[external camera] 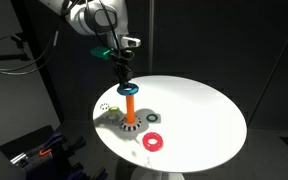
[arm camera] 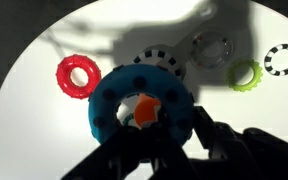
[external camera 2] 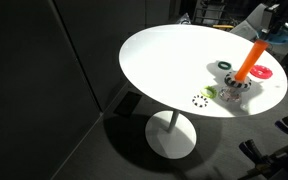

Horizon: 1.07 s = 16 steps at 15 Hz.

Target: Put the big blue ring on the stake

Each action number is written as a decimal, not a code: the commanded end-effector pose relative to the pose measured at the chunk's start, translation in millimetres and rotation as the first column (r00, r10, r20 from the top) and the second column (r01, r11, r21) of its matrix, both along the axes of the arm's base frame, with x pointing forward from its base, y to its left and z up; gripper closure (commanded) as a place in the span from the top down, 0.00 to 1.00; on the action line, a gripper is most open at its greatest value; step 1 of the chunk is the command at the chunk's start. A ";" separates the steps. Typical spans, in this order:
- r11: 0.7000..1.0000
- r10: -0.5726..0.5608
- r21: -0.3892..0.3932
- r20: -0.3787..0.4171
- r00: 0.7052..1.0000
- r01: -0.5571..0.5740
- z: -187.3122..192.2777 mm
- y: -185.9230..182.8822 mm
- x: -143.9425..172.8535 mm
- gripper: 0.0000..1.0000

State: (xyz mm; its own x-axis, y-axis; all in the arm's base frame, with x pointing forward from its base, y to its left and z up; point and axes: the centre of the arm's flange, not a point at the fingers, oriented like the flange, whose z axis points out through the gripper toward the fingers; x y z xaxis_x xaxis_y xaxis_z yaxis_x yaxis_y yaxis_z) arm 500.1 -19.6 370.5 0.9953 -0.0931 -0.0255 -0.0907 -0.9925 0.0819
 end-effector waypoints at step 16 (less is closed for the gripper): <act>1.000 -0.015 -0.006 -0.060 0.998 0.014 46.5 0.5 35.5 0.10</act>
State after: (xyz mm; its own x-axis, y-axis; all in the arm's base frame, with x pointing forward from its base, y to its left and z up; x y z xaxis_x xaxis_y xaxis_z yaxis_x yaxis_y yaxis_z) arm 533.2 -12.3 399.6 0.9936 -0.0887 -0.0706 -0.0820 -0.9923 0.0932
